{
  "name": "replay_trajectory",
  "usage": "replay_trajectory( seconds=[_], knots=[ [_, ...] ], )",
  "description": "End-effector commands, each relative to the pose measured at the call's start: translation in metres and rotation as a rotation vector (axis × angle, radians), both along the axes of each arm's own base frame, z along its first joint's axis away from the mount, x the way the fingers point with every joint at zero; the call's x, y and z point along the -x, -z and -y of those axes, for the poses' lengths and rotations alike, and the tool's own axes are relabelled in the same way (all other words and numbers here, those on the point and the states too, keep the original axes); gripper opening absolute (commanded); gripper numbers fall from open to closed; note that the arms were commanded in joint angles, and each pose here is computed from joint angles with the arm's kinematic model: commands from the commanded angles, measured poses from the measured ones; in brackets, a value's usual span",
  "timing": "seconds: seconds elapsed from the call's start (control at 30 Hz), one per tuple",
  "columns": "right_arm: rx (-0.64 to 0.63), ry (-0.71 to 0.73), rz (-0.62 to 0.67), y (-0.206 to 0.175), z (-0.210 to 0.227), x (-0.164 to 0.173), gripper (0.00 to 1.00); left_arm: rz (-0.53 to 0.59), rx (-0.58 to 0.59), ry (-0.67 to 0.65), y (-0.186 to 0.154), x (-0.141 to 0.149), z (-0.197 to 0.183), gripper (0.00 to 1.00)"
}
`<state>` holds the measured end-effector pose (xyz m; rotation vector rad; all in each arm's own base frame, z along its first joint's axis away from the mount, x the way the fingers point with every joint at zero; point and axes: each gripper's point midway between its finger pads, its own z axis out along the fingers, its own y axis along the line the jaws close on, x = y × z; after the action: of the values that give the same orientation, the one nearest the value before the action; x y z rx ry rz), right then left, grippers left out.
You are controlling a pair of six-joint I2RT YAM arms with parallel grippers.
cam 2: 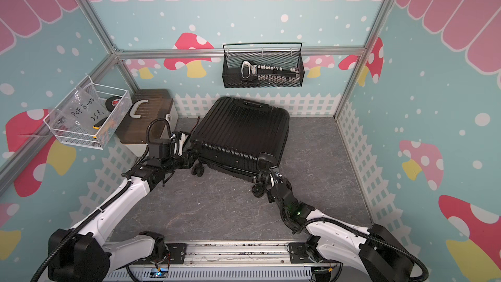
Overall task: Close the suitcase zippers
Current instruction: Zip the zipper on the suitcase.
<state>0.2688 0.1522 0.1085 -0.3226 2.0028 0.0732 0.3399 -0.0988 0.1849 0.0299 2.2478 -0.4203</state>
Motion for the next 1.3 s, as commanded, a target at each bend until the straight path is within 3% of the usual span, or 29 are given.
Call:
replay_trajectory(
  seconds=[0.0,0.33,0.4,0.57,0.77,1.0,1.27],
  knots=[
    [0.044,0.029,-0.018,-0.001,0.008,-0.01,0.0,-0.034,0.121,0.016,0.002,0.023,0.024,0.28],
    [0.032,0.025,-0.045,-0.001,0.012,-0.022,0.0,-0.059,0.162,0.078,0.008,0.069,0.042,0.31],
    [0.024,0.028,-0.046,0.0,0.014,-0.021,0.0,-0.037,0.106,0.088,0.006,0.072,0.037,0.36],
    [0.022,0.032,-0.049,0.003,0.018,-0.017,0.0,0.064,-0.098,0.092,-0.016,0.073,0.016,0.63],
    [0.019,0.02,-0.051,0.003,0.019,-0.015,0.0,0.218,-0.301,0.108,-0.064,0.069,0.009,0.76],
    [0.01,-0.001,-0.06,0.005,0.017,-0.012,0.0,0.364,-0.508,0.522,-0.089,0.078,0.101,0.8],
    [0.003,-0.014,-0.068,0.008,0.017,-0.009,0.0,0.489,-0.685,0.818,-0.09,0.079,0.191,0.9]
  ],
)
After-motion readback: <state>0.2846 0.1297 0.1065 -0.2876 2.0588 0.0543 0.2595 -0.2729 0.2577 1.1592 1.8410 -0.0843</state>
